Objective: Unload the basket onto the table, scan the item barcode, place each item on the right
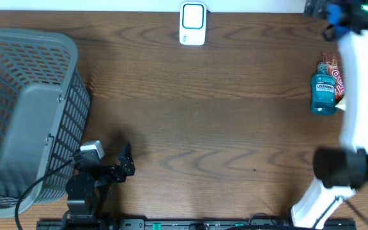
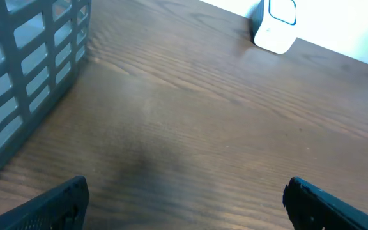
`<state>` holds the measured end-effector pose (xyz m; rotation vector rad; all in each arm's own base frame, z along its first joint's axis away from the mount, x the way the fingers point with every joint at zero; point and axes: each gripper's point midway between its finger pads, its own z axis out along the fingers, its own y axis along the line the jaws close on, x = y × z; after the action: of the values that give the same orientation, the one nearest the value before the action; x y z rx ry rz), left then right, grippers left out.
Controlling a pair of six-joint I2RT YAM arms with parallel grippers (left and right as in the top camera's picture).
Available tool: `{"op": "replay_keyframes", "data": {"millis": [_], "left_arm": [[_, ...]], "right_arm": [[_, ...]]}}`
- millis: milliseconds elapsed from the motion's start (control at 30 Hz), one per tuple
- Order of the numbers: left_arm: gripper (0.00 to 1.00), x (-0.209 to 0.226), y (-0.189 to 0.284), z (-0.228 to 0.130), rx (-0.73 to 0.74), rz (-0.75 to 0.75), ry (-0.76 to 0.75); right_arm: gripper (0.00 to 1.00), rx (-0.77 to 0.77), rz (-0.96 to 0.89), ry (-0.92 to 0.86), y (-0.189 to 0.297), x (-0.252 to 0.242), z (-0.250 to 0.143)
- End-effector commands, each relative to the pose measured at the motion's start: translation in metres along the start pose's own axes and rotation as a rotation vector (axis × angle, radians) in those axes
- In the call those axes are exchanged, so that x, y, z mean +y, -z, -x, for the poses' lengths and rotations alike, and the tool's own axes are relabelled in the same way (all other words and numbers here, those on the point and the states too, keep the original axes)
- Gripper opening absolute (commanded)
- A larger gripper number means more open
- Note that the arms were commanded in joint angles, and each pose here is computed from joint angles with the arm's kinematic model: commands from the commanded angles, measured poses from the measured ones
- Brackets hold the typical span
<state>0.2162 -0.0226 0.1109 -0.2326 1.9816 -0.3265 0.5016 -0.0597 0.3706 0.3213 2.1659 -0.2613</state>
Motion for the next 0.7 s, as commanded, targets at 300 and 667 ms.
{"op": "replay_keyframes", "data": {"millis": [300,667], "left_arm": [[0.98,0.001,-0.002,-0.010,0.032,-0.005,-0.010],[0.98,0.001,-0.002,-0.010,0.032,-0.005,-0.010]], "right_arm": [[0.99,-0.110,0.383,-0.125,0.130,0.028,0.024],[0.99,-0.208,0.454,-0.135,0.206,0.015,0.028]]}}
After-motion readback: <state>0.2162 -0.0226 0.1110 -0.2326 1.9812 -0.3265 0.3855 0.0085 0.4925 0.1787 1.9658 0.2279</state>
